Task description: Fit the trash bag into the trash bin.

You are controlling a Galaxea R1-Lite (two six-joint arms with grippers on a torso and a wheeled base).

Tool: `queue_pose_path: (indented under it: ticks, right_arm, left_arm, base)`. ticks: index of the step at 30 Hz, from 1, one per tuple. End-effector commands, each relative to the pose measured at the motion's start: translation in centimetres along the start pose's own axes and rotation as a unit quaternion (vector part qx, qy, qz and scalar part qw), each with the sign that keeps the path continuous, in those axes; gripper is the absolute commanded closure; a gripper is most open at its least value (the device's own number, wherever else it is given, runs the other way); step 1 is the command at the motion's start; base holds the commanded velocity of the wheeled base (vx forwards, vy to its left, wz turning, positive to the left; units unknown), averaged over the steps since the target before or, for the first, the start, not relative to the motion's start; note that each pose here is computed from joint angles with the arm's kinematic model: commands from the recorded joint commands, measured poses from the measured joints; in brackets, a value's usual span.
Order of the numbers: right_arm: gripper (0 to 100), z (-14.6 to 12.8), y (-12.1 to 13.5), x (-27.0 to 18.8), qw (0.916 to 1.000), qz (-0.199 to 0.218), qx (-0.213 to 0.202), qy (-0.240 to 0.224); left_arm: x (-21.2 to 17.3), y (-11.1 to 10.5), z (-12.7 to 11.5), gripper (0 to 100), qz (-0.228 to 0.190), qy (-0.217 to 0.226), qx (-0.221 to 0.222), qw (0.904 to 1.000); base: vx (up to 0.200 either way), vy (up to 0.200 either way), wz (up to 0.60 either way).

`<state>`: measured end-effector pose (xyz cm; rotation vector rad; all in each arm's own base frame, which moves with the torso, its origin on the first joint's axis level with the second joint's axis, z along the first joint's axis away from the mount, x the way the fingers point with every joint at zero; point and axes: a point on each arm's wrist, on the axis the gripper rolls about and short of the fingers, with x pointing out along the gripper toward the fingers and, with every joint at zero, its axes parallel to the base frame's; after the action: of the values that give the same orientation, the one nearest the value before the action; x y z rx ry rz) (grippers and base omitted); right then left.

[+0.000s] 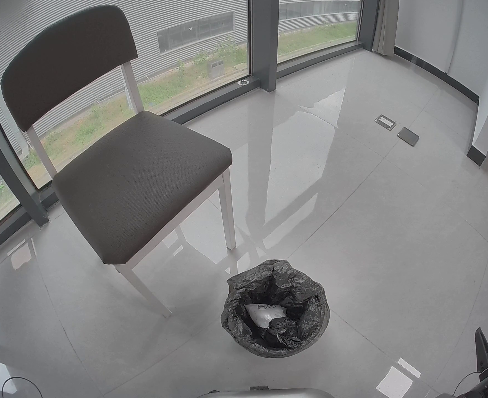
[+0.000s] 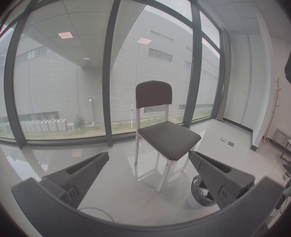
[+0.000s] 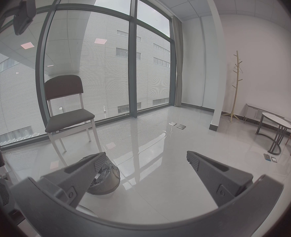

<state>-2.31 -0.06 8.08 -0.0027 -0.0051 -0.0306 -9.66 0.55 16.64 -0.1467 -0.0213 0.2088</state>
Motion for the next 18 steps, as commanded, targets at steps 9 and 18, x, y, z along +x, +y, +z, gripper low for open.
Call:
queue_pose_path:
  ticks: [9,18]
  right_arm:
    - [0,-0.51,0.00,0.05,1.0000,0.000,0.000,0.003]
    - [0,-0.52,0.00,0.04,1.0000,0.000,0.000,0.003]
  left_arm:
    - [7.00,-0.72,-9.14,0,-0.106,0.010,0.073,0.9916]
    - [7.06,-0.72,-9.28,0,-0.109,0.012,0.062,0.9921]
  base:
    - [0.000,0.000,0.00]
    - [0.000,0.000,0.00]
